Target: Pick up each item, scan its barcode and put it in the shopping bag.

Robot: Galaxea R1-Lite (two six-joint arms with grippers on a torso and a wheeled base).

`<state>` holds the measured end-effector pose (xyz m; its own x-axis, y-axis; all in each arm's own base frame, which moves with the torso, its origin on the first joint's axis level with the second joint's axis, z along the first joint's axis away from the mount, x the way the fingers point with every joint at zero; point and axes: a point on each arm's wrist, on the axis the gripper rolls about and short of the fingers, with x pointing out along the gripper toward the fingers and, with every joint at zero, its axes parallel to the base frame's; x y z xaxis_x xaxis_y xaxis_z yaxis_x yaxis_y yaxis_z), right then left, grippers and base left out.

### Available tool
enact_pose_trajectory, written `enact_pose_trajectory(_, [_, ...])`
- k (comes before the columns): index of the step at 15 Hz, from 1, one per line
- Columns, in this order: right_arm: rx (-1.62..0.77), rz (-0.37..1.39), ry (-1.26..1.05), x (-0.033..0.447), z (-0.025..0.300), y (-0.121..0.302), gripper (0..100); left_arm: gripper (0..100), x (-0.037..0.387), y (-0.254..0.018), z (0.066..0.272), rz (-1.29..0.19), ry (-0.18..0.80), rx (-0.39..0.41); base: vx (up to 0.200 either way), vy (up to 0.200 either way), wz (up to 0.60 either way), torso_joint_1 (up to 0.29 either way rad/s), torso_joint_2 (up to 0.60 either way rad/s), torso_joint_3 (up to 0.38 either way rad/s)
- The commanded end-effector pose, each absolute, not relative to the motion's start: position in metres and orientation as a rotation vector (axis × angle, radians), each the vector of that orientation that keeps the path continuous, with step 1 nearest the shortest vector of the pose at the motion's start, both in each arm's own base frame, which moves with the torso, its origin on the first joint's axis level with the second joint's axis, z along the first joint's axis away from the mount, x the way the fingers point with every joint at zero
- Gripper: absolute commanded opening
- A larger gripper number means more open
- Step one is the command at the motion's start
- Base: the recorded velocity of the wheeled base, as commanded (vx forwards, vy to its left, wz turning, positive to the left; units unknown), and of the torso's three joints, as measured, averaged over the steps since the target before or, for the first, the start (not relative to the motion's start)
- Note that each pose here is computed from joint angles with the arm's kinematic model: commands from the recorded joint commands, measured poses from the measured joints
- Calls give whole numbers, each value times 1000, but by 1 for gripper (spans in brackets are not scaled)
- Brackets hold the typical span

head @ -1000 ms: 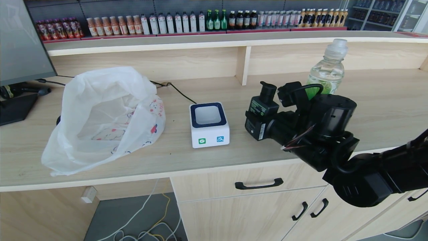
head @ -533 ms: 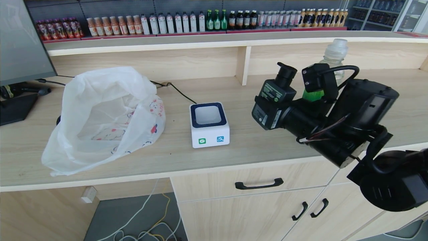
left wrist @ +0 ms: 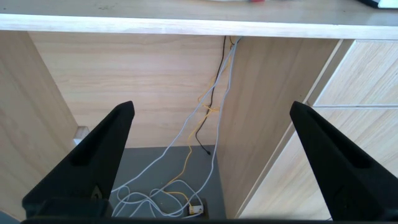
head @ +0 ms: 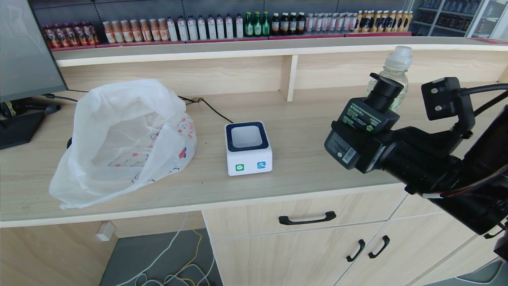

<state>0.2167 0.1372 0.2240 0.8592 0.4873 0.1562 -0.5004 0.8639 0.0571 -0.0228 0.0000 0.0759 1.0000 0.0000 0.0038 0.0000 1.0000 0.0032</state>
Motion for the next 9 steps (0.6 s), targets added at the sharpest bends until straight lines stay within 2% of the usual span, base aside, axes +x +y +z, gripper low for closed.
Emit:
enact_pose_trajectory(1, [106, 524, -169, 193, 230, 122, 0, 100, -23, 0, 76, 0, -5, 3, 0, 0, 0, 0, 0, 0])
enact_pose_trajectory(9, [81, 616, -129, 170, 214, 110, 0, 100, -23, 0, 76, 0, -5, 5, 0, 0, 0, 0, 0, 0])
